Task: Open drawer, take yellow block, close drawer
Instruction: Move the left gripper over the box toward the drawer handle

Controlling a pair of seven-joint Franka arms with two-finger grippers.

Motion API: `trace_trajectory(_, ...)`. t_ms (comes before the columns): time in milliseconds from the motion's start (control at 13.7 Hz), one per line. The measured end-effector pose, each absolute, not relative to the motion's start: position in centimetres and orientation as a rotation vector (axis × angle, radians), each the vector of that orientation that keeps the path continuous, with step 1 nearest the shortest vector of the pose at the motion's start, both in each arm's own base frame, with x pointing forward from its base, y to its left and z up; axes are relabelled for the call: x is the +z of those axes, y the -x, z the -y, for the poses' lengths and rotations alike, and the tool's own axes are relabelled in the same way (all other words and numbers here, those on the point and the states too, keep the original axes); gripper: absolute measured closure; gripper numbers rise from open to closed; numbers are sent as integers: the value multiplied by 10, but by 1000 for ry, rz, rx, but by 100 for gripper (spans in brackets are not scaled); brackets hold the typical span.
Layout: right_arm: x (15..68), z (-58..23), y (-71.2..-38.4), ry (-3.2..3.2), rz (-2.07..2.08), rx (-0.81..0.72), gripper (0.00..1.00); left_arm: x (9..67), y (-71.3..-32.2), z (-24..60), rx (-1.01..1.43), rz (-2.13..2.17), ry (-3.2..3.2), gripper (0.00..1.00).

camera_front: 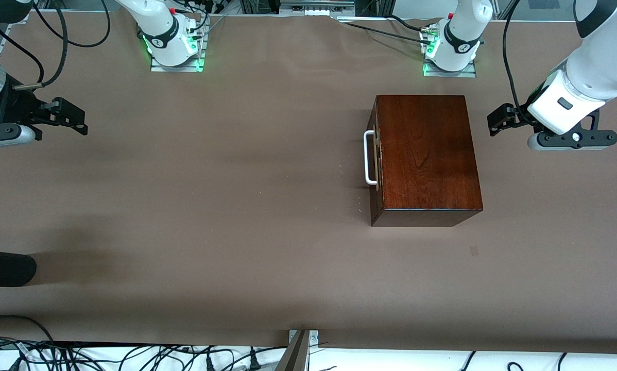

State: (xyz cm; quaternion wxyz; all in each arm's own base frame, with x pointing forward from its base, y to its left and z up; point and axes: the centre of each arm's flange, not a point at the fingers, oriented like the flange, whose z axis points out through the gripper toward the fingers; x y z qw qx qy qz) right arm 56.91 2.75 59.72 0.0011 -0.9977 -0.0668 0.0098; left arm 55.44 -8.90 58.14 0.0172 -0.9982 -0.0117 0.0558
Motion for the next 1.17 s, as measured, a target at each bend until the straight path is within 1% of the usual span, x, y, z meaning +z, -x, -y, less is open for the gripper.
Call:
trace_trajectory(731,597,-28,-569,3132,210,31,0,575,-566,86,181,46,3104,0)
trace_trajectory(1169,597,-28,-569,3132,210,31,0,573,-560,96,245,16,3093,0)
